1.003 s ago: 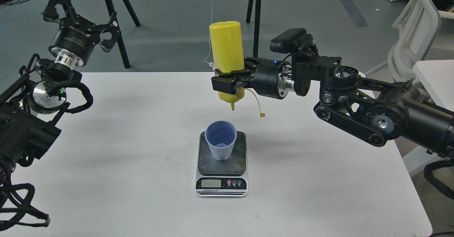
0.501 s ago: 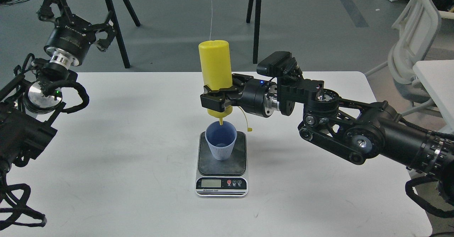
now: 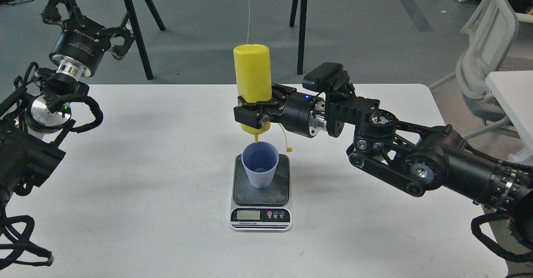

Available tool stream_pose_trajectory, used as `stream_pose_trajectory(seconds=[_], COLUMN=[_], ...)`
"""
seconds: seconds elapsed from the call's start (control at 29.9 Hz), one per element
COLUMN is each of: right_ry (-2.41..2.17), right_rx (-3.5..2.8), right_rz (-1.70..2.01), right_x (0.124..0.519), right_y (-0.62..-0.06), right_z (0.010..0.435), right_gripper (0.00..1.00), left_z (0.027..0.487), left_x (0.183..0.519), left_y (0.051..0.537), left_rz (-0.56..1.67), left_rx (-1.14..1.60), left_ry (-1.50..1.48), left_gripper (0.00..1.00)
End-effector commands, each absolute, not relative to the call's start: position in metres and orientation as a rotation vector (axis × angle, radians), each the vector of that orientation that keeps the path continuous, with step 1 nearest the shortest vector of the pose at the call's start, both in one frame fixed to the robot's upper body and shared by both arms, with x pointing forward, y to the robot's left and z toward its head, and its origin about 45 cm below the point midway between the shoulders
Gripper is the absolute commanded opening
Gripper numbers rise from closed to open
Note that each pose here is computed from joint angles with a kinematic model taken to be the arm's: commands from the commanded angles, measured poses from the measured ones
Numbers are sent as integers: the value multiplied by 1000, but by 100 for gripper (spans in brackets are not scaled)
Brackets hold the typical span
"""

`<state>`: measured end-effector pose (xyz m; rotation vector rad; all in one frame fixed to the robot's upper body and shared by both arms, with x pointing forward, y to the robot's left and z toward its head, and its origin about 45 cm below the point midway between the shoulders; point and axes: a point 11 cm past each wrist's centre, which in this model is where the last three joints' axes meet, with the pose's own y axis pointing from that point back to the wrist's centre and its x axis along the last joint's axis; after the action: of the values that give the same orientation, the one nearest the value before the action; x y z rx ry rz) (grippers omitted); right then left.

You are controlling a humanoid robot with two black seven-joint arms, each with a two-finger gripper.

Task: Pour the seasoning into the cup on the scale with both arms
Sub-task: 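Turn the bottle upright and carry it back away from the cup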

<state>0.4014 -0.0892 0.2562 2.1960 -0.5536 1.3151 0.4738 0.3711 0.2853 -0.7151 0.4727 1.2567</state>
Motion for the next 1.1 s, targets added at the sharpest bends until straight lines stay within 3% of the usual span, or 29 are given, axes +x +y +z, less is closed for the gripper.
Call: stream_pose_trajectory(seconds=[0.0, 0.27, 0.43, 0.77, 1.07], right_ry=[-725, -1067, -1197, -1584, -1842], right_rx=[2357, 2602, 2777, 2794, 2629], right_rz=[1015, 434, -32, -918, -1506], right_x=[417, 434, 418, 369, 321], right_y=[-127, -237, -283, -338, -344], right_z=[273, 318, 310, 224, 154], right_gripper=[30, 30, 30, 28, 28], left_z=[288, 288, 289, 287, 285], left_x=[474, 474, 474, 474, 474], left_y=[374, 372, 372, 370, 369], left_rz=[1257, 1253, 1252, 1252, 1258], left_rx=[-715, -714, -715, -701, -692], left_ry=[466, 466, 466, 468, 471], left_gripper=[100, 100, 100, 100, 100])
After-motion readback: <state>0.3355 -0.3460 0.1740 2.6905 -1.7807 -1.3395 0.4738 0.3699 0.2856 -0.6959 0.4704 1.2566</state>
